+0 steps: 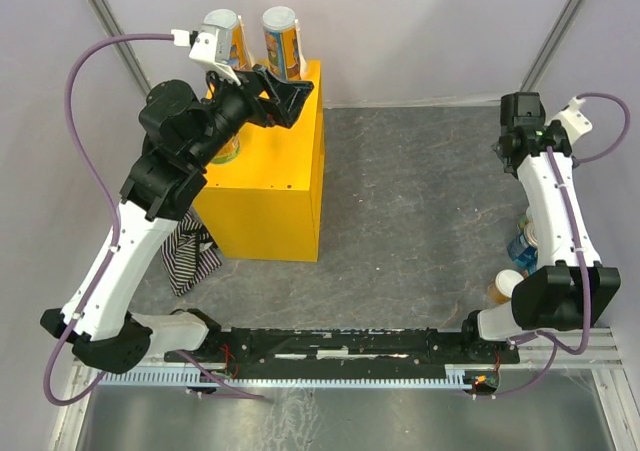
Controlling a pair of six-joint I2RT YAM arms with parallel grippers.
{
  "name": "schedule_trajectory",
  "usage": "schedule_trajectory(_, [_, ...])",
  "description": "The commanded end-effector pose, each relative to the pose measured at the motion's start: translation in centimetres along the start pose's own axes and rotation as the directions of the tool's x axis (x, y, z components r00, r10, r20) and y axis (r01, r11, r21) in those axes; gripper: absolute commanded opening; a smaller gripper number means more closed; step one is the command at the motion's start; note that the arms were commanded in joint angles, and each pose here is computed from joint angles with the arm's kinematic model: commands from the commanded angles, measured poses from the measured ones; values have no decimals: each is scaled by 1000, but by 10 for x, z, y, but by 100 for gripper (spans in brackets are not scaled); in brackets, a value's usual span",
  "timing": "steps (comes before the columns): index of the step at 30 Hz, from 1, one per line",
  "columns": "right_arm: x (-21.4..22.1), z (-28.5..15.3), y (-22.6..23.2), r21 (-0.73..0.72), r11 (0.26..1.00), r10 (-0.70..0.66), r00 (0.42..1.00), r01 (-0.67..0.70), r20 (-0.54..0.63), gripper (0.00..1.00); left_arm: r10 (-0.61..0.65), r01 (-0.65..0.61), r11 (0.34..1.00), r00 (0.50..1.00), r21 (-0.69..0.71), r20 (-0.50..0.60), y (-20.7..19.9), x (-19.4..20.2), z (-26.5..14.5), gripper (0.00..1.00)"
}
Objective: Place and organize the canned foods onto the counter
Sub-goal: Move the canned food to the center of the board.
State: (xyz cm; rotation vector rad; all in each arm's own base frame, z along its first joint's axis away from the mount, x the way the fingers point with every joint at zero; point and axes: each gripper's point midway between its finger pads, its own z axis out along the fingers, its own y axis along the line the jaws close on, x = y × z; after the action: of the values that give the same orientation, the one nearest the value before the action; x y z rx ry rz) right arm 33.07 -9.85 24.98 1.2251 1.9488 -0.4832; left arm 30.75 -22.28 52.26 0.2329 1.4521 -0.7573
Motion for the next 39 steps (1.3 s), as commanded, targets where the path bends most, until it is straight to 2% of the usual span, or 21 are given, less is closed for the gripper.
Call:
schedule_trajectory(1, [-7, 21, -28, 125, 989, 81, 997, -82, 11, 99, -41, 35, 996, 997, 78, 67, -23, -23, -1, 99])
schedule_trajectory(10, [14, 63, -63, 261, 952, 178, 983, -163, -35, 99, -71, 68, 992, 997, 103, 29, -34, 1, 0, 99])
schedule_trajectory(20, [27, 89, -92, 382, 907, 216, 975, -179, -55, 99, -82, 84, 989, 996, 124, -17, -53, 26, 6, 99])
schedule_trajectory(39, [16, 118, -140, 510, 825, 280, 960, -243, 5, 100, -73, 73, 968, 997, 239, -6, -80, 51, -1, 99])
